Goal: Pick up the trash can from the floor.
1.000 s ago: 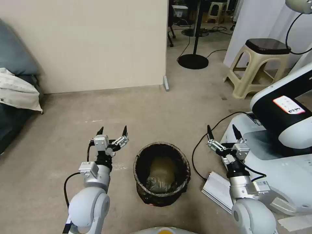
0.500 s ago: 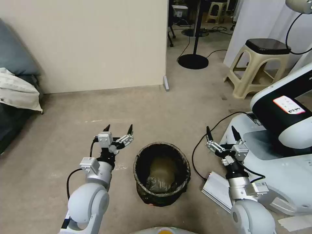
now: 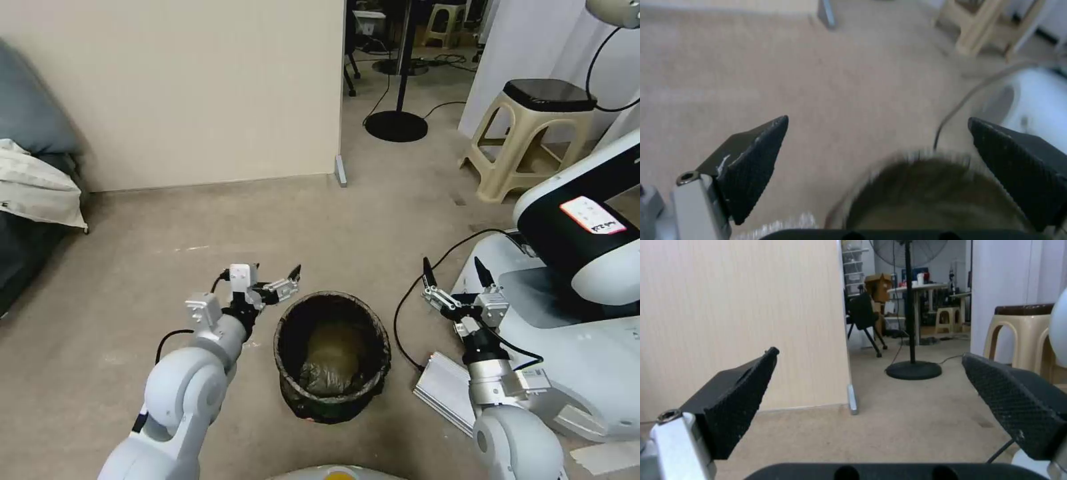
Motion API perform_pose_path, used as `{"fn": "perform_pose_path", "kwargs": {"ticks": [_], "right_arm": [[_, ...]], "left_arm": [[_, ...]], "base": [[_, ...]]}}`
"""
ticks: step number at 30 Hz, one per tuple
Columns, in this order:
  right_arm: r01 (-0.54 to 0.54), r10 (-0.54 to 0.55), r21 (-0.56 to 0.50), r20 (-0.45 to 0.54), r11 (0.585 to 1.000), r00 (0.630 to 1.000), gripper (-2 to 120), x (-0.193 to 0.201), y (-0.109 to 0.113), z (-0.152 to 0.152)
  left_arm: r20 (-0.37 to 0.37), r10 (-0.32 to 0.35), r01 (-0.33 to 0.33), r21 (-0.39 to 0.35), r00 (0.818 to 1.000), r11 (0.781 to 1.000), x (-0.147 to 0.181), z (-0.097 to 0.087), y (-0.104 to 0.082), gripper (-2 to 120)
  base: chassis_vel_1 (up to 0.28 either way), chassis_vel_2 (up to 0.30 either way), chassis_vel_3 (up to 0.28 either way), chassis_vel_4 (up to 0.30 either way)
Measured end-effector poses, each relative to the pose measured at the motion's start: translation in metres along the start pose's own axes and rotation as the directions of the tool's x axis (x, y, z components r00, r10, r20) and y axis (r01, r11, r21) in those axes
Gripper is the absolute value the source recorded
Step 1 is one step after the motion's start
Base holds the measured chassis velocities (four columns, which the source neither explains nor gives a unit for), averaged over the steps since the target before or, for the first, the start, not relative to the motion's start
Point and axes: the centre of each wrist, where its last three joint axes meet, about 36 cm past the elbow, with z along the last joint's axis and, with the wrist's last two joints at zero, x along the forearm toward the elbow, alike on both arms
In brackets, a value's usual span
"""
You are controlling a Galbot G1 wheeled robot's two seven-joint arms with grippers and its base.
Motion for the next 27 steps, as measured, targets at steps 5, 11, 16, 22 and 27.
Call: {"fn": "perform_pose_path", "kwargs": {"ticks": [5, 11, 16, 22, 27], "right_arm": [[-0.001, 0.001, 0.002, -0.005, 1.000, 1.000, 100, 0.001, 0.001, 0.001], [-0.008, 0.008, 0.000, -0.015, 1.000, 1.000, 100, 0.002, 0.002, 0.002], [-0.013, 0.013, 0.002, -0.017, 1.000, 1.000, 100, 0.001, 0.001, 0.000], [-0.009, 0.009, -0.003, -0.024, 1.000, 1.000, 100, -0.003, 0.002, 0.001], [-0.012, 0.012, -0.004, -0.026, 1.000, 1.000, 100, -0.003, 0.002, 0.001]], "left_arm": [[-0.003, 0.041, -0.041, 0.013, 0.999, 0.999, -0.004, -0.006, 0.001, 100], [-0.057, 0.129, -0.123, 0.088, 0.990, 0.988, -0.009, -0.018, -0.003, 100], [-0.169, 0.226, -0.197, 0.172, 0.959, 0.965, -0.019, -0.039, -0.009, 100], [-0.289, 0.255, -0.218, 0.154, 0.923, 0.964, -0.033, -0.041, -0.010, 100], [-0.395, 0.282, -0.252, 0.128, 0.874, 0.959, -0.040, -0.028, -0.011, 100]], "base": [[0.000, 0.000, 0.000, 0.000], [0.000, 0.000, 0.000, 0.000], [0.000, 0.000, 0.000, 0.000], [0.000, 0.000, 0.000, 0.000], [0.000, 0.000, 0.000, 0.000]]}}
